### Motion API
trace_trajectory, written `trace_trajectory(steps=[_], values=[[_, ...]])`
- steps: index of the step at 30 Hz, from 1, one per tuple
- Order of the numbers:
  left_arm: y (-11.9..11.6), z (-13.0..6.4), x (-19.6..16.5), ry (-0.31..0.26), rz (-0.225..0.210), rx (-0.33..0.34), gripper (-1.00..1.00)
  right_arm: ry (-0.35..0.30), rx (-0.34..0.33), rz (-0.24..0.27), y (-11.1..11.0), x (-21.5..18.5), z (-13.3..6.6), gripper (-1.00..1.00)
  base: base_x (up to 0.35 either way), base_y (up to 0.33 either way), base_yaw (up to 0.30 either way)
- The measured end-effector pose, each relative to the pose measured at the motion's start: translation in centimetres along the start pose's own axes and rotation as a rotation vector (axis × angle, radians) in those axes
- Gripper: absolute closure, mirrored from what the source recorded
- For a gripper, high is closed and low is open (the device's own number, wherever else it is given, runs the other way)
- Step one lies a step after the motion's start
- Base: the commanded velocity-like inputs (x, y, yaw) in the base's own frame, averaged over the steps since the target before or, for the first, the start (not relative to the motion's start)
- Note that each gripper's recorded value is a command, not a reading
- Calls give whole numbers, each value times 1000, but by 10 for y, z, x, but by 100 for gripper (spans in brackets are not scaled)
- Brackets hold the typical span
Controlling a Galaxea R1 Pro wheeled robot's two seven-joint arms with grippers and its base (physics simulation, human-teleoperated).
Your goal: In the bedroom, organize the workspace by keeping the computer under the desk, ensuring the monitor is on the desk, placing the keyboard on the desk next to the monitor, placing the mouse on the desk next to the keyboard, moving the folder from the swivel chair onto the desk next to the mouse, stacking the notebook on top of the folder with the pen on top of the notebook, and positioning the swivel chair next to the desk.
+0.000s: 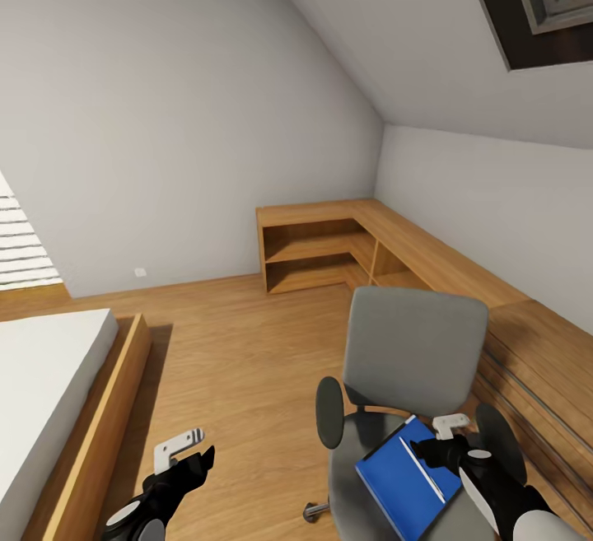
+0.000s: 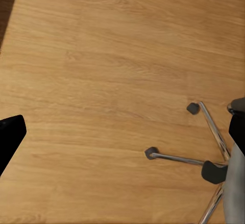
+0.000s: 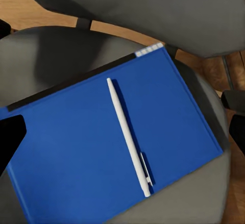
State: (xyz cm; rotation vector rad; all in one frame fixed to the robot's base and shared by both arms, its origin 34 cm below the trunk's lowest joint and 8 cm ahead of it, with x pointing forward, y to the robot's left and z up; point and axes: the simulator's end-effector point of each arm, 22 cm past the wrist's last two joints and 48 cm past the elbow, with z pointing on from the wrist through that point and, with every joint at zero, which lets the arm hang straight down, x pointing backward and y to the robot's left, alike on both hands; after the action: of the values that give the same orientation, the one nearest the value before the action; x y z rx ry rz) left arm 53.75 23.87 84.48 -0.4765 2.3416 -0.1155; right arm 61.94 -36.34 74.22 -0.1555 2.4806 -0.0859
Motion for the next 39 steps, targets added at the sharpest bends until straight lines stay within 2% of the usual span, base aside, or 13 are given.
trace_trajectory(steps=[39], values=[[5, 36, 19, -1, 0, -1, -100, 1, 0, 0, 3, 16, 38, -100, 0, 0, 0]])
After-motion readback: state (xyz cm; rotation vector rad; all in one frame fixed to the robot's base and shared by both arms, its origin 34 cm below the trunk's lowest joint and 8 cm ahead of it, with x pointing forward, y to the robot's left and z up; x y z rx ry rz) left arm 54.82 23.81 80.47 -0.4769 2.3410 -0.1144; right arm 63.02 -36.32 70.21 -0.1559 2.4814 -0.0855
